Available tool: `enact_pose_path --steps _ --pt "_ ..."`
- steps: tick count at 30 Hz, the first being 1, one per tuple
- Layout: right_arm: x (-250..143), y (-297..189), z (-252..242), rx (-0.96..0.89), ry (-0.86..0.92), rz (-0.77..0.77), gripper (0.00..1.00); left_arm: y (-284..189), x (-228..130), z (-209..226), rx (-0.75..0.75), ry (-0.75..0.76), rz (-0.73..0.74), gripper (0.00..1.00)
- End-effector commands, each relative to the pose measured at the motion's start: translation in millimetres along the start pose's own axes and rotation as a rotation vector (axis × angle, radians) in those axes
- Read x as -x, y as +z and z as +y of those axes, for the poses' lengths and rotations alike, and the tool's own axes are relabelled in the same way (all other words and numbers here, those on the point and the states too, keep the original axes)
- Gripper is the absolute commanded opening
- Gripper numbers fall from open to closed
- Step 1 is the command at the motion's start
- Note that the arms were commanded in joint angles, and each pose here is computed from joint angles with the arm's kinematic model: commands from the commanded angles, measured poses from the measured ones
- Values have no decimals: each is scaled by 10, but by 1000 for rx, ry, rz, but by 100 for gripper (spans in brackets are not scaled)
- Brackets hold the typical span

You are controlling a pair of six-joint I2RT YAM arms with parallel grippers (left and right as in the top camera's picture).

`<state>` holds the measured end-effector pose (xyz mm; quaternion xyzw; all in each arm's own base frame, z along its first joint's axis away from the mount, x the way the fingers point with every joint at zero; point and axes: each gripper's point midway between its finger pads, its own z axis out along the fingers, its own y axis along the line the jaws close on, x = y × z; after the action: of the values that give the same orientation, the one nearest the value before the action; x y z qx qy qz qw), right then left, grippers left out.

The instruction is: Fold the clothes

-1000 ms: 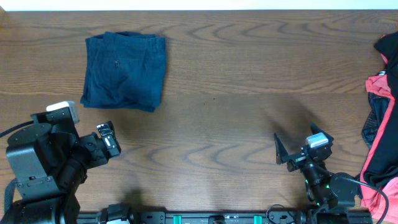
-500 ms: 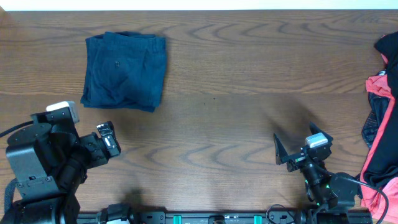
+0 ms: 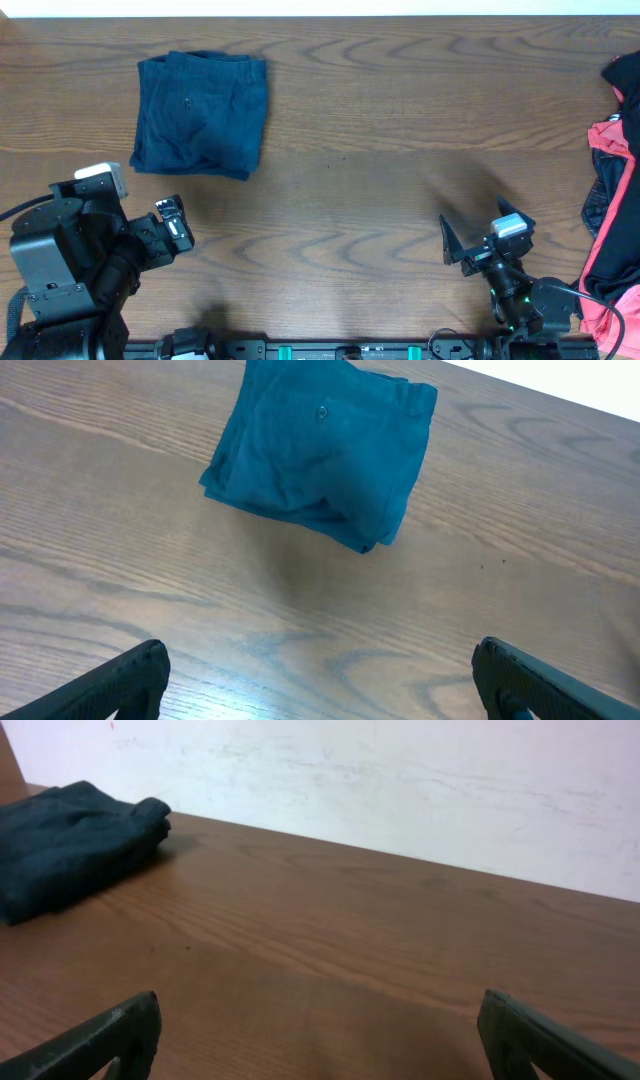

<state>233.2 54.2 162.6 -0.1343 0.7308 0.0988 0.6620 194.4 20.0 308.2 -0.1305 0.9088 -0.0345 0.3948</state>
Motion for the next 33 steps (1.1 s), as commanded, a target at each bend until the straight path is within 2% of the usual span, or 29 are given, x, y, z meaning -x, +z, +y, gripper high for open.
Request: enact_pose_path --steps 1,7,9,16,21,28,33 --pt "-21 6 31 15 -14 -3 99 -53 19 41 25 12 -26 98" --pt "-21 6 32 15 -14 -3 99 -2 322 -50 -38 37 -265 98" --pt "-20 6 32 15 -14 -3 99 65 325 -62 -57 45 -331 98" --pt "-20 6 31 15 -14 -3 99 405 -47 -182 -180 135 -459 98" --pt "-23 6 31 15 -14 -2 99 610 -359 -170 -207 155 -493 98" --pt "-21 6 31 15 -14 -3 99 812 -571 -203 -246 207 -609 98" --pt "-23 6 32 15 -14 -2 99 1011 -727 -208 -258 213 -584 98"
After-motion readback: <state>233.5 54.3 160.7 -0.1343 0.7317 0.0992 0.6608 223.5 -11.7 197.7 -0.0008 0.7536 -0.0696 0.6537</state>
